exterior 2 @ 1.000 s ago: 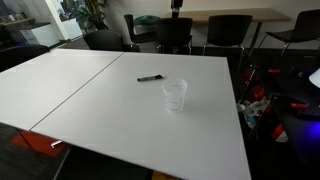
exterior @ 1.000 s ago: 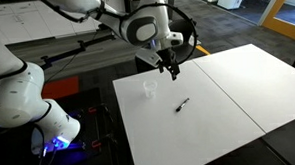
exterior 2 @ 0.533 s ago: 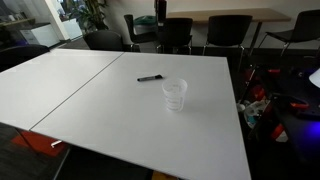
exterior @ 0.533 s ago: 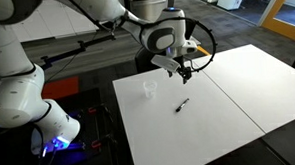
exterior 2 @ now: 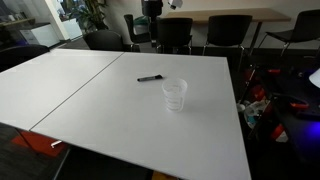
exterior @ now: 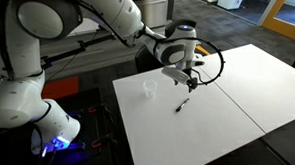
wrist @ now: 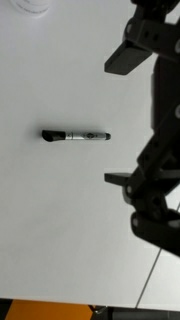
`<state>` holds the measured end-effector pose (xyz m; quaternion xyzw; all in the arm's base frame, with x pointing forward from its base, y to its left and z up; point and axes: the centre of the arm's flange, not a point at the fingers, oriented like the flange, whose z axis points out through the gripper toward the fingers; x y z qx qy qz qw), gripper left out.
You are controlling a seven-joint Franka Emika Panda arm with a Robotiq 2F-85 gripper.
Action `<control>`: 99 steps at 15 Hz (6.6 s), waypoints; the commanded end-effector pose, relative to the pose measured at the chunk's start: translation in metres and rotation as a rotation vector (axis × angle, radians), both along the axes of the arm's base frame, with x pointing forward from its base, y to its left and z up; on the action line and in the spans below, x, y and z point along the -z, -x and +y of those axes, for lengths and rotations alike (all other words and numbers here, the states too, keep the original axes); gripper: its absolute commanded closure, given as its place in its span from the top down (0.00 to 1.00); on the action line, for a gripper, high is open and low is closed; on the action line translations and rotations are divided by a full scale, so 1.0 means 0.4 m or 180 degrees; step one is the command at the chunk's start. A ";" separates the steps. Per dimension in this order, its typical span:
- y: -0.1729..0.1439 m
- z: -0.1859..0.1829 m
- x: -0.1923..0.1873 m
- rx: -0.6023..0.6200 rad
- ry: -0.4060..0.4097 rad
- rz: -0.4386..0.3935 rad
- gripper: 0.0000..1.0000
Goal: Put the marker in the mug
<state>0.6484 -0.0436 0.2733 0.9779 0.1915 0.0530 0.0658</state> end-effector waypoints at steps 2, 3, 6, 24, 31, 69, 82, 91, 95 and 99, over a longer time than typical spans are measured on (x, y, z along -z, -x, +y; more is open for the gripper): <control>-0.060 -0.015 0.099 -0.0040 -0.0124 0.0073 1.00; -0.065 -0.015 0.123 -0.0064 -0.0131 0.0111 1.00; -0.087 -0.010 0.186 -0.0145 -0.0114 0.0178 1.00; -0.215 -0.014 0.351 -0.0157 -0.0190 0.0413 1.00; -0.217 -0.042 0.391 -0.0187 -0.0224 0.0572 1.00; -0.077 -0.013 0.024 -0.0056 -0.0044 0.0160 0.05; 0.039 0.055 -0.090 -0.1652 -0.0607 -0.0210 0.05; 0.010 0.025 -0.066 -0.2895 -0.1703 -0.0219 0.05; 0.034 0.032 -0.058 -0.2841 -0.1904 -0.0157 0.19; 0.018 0.033 -0.057 -0.2993 -0.2011 -0.0160 0.05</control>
